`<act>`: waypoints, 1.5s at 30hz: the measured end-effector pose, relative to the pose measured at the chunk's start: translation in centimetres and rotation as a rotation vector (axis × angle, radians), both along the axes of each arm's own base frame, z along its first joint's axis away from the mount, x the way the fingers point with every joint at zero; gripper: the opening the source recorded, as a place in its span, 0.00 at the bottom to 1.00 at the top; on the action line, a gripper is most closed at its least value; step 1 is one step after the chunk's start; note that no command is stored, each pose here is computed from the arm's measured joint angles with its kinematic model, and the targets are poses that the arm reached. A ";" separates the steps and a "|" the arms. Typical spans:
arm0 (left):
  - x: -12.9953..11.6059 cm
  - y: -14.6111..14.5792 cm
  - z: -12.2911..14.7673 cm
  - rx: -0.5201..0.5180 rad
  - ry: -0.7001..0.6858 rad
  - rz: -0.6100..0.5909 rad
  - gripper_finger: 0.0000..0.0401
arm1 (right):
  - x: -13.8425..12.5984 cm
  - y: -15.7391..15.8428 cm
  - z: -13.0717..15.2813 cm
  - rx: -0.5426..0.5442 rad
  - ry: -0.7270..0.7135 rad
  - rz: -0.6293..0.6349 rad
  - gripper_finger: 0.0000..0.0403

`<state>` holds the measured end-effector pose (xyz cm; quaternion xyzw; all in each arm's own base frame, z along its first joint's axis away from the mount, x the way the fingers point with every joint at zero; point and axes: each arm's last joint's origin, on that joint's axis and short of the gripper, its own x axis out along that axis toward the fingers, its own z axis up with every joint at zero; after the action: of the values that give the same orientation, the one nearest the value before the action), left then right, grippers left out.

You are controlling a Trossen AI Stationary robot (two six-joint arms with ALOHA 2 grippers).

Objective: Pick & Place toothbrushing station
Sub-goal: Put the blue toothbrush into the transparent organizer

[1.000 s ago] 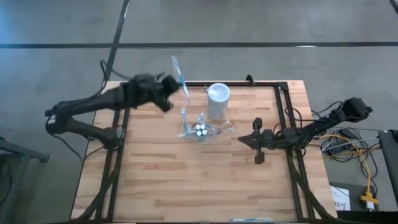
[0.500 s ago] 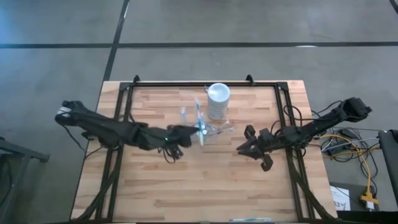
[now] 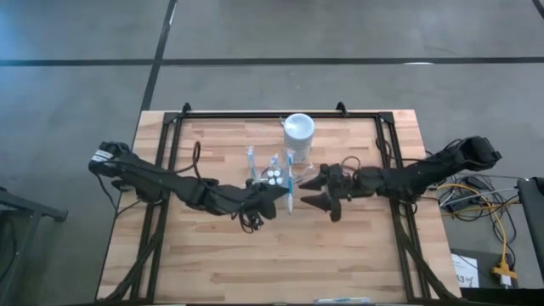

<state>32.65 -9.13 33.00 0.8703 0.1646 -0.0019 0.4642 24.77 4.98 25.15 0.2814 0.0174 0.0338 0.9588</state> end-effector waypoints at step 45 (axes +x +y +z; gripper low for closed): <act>0.0 2.2 1.6 -0.151 -0.150 -0.010 0.10 | 3.0 -1.9 3.0 -0.281 -0.043 0.086 0.05</act>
<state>32.63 -6.89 34.59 0.8312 0.1244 0.0486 0.5397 27.75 3.11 28.15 0.1425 0.0133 0.0782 0.9866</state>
